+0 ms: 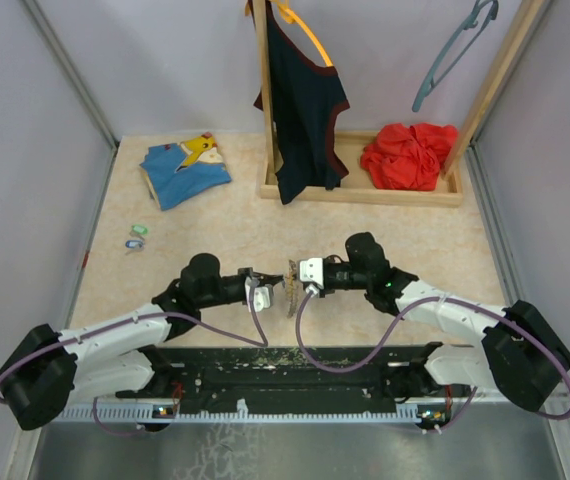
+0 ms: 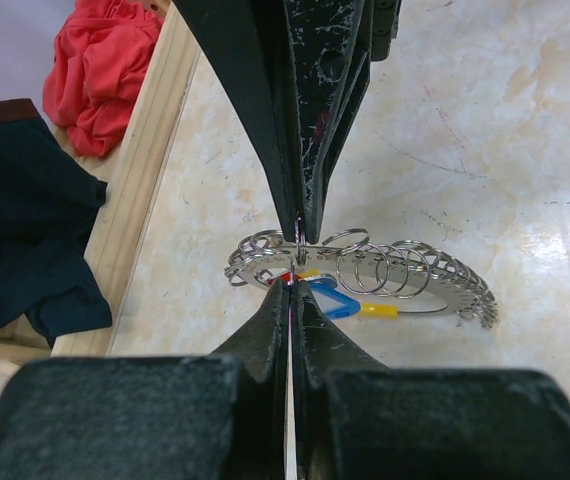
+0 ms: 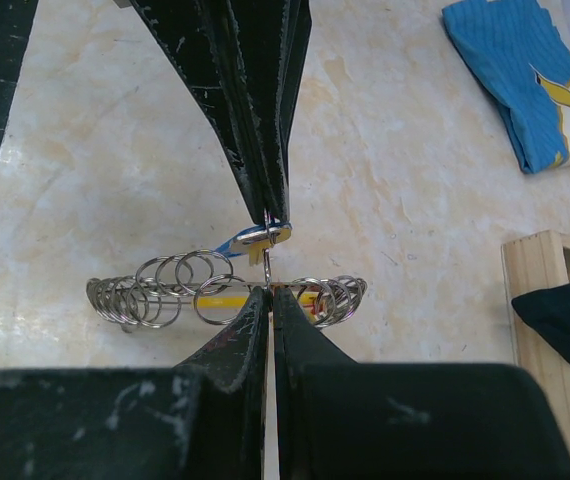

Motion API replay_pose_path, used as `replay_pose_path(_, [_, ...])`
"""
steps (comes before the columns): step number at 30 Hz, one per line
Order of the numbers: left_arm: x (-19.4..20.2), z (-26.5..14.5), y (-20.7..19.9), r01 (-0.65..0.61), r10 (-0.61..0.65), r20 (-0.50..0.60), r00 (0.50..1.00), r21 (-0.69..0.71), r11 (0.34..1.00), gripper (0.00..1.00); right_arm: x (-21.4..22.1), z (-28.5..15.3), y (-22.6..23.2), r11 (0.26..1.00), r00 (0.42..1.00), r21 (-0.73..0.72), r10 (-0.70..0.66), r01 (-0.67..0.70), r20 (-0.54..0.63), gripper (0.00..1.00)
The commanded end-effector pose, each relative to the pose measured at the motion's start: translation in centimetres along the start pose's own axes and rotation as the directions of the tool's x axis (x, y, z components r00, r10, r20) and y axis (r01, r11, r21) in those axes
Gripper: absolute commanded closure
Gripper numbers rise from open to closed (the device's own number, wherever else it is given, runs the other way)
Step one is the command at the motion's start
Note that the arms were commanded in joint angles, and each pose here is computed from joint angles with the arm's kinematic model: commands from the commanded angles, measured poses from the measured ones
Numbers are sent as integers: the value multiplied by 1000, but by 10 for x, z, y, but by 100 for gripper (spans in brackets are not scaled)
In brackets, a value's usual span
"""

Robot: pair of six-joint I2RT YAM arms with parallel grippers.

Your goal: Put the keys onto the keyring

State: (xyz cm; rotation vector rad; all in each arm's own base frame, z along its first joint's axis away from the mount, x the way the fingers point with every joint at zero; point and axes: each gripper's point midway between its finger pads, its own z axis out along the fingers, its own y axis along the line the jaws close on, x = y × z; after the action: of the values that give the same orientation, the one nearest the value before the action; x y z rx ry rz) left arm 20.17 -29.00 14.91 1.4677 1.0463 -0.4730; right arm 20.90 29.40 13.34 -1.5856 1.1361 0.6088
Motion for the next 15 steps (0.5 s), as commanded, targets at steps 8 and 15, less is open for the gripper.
replay_pose_path(8, [-2, 4, 1, 25, -24, -17, 1000, 19, 1000, 100, -20, 2, -17, 997, 997, 51, -67, 64, 49, 100])
replay_pose_path(15, [-4, 4, 2, 24, -24, -9, 1000, 17, 1000, 100, -20, 4, -14, 998, 997, 32, -58, 57, 53, 100])
